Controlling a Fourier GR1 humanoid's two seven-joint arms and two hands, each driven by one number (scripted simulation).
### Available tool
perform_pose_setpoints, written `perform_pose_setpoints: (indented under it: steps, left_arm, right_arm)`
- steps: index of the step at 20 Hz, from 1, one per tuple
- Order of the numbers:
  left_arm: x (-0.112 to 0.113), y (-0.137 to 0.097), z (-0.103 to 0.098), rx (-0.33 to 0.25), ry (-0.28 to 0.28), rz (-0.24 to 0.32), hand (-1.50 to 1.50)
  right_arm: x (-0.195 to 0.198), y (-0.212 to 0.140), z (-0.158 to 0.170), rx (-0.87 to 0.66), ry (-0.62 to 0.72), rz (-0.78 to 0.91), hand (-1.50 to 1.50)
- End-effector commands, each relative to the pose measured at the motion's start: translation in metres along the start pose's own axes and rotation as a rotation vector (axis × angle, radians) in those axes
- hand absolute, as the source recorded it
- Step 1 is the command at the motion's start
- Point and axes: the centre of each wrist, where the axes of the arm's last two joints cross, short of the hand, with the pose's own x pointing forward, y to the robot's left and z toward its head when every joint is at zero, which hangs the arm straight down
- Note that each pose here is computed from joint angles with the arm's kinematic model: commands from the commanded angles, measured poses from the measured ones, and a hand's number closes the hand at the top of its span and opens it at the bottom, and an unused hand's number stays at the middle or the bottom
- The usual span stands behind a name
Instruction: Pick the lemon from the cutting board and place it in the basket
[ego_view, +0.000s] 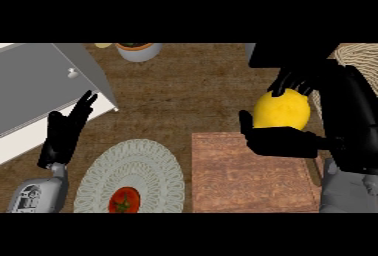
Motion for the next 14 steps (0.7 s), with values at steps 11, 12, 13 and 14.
perform_pose_setpoints:
  steps: [11, 12, 13, 14]
  left_arm:
    - [0.002, -0.004, -0.009, -0.004, -0.003, 0.003, 0.00]
    - [-0.001, 0.001, -0.005, -0.017, 0.003, 0.004, 0.00]
    - [-0.002, -0.015, -0.004, -0.010, 0.009, 0.001, 0.00]
    - [-0.002, 0.003, 0.004, 0.008, -0.005, -0.006, 0.00]
  right_arm:
    - [0.031, -0.114, -0.050, -0.186, 0.133, 0.131, 1.50]
    - [0.023, -0.101, -0.063, -0.164, 0.172, 0.248, 1.50]
    - [0.026, -0.101, -0.060, -0.164, 0.186, 0.320, 1.50]
    - [0.002, -0.120, -0.064, -0.181, 0.222, 0.317, 1.50]
